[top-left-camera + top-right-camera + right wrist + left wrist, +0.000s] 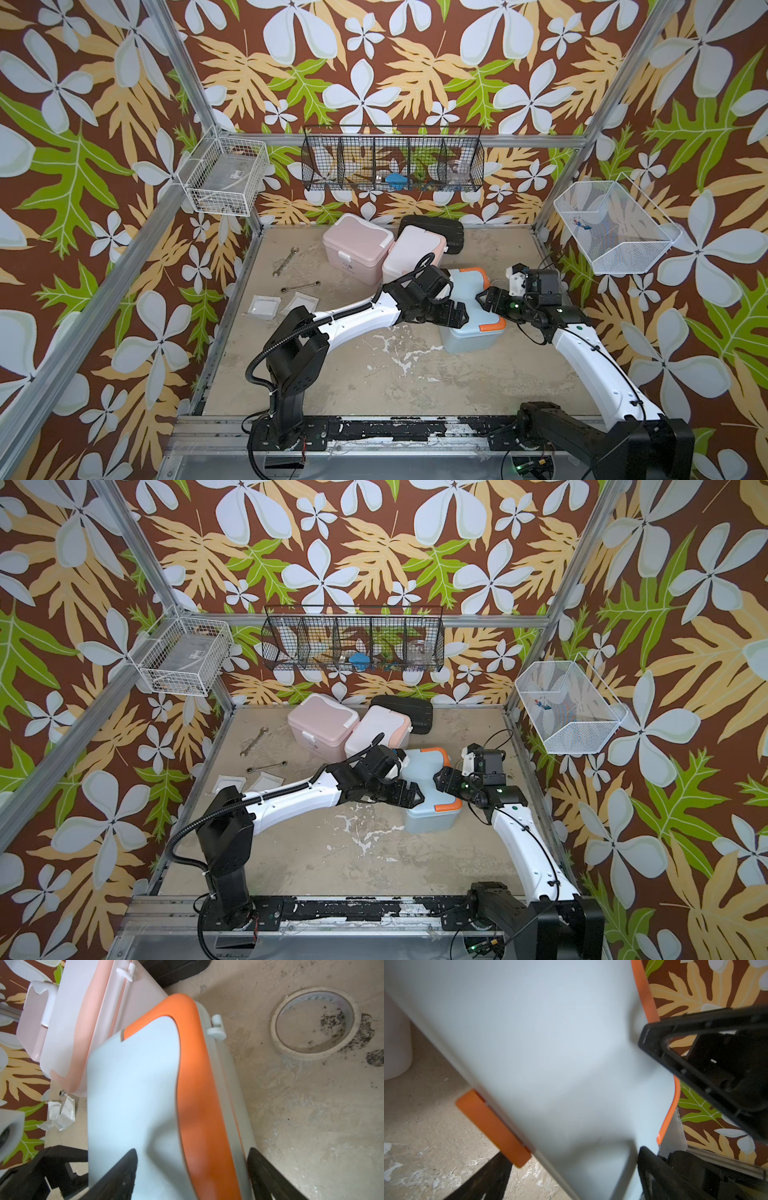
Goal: Open first aid kits and take out gauze
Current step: Move the first aid kit to the center of the board.
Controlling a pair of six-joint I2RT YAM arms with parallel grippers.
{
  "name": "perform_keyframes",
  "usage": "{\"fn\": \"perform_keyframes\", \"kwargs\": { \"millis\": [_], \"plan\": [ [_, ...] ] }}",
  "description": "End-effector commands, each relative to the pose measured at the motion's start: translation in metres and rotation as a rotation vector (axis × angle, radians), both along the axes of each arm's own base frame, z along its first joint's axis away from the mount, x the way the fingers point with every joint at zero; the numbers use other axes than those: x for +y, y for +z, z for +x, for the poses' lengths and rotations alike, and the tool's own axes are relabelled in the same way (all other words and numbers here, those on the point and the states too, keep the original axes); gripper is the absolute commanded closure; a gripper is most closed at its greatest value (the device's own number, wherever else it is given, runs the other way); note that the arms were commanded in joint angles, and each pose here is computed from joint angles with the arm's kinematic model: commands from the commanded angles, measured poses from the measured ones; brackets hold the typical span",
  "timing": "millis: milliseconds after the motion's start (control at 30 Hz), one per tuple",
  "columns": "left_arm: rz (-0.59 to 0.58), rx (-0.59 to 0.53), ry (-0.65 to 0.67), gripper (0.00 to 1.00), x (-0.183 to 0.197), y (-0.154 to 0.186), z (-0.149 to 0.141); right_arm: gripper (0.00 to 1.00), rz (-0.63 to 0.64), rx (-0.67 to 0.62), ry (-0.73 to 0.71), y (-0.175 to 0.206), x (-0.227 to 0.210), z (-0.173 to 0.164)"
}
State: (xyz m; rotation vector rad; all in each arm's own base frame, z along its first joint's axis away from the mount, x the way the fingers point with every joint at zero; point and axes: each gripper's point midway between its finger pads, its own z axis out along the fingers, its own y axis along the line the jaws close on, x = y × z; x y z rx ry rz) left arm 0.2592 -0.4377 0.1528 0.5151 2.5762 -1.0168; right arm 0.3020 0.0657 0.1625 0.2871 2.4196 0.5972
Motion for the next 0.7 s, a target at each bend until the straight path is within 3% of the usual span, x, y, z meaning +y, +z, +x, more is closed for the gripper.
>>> {"fn": "perform_keyframes", "kwargs": {
  "millis": [0,433,667],
  "plan": [
    [-0.047,0.014,-0.047,0.06,-0.006,0.009,-0.020,0.18,0.044,-0.011,0.065,0.003,0.015,-0.018],
    [-0.091,0.093,-0.028,0.06,0.034,0.002,-0.077,0.19,0.206,-0.008,0.186,0.004,0.053,-0.080],
    [-0.090,0.088,0.009,0.06,0.055,-0.001,-0.084,0.19,0.213,0.008,0.211,-0.003,0.059,-0.087]
  ]
}}
